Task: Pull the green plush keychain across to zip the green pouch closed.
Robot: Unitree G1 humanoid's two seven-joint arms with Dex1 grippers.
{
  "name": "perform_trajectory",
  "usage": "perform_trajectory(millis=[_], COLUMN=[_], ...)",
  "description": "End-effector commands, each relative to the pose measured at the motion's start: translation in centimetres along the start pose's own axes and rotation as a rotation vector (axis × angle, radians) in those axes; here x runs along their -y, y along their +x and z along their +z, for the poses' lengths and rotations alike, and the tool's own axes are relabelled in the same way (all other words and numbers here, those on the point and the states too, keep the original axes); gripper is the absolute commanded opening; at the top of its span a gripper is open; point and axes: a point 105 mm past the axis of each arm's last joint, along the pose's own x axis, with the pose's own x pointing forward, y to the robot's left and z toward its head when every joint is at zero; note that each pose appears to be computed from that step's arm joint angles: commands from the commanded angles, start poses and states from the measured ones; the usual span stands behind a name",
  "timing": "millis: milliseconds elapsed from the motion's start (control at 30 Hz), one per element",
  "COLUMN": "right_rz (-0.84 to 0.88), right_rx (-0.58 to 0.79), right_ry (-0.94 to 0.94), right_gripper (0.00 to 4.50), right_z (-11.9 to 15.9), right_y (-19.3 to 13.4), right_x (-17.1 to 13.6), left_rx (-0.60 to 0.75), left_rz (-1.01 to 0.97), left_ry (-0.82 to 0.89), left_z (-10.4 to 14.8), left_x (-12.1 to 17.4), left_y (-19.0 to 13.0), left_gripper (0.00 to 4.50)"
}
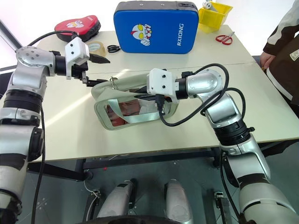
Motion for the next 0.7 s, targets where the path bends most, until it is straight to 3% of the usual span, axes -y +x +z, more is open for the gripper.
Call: perform_trajectory(millis=[33,433,700], right_rz=[-0.027,-0.025,-0.016], right_rx=[0.032,0.019,0.024], right_ry=[-0.051,-0.052,-0.049], right_gripper=[0.00,0.00,0.00], right_z=[1.5,1.3,1.5], right_y=[-0.5,-0.7,-0.6], right_x=[0.7,0.6,0.4], left_rx=[0.039,-0.049,0.038], left_rz=[0.015,-0.002,0.032], left_ry=[0.039,0.048,0.053], left_z=[1.8,0.3,1.4], left_x=[-0.6,-0.3,-0.6], left_y=[-1.1,-2.5,-0.3], left_gripper=[4.38,4.38,4.38])
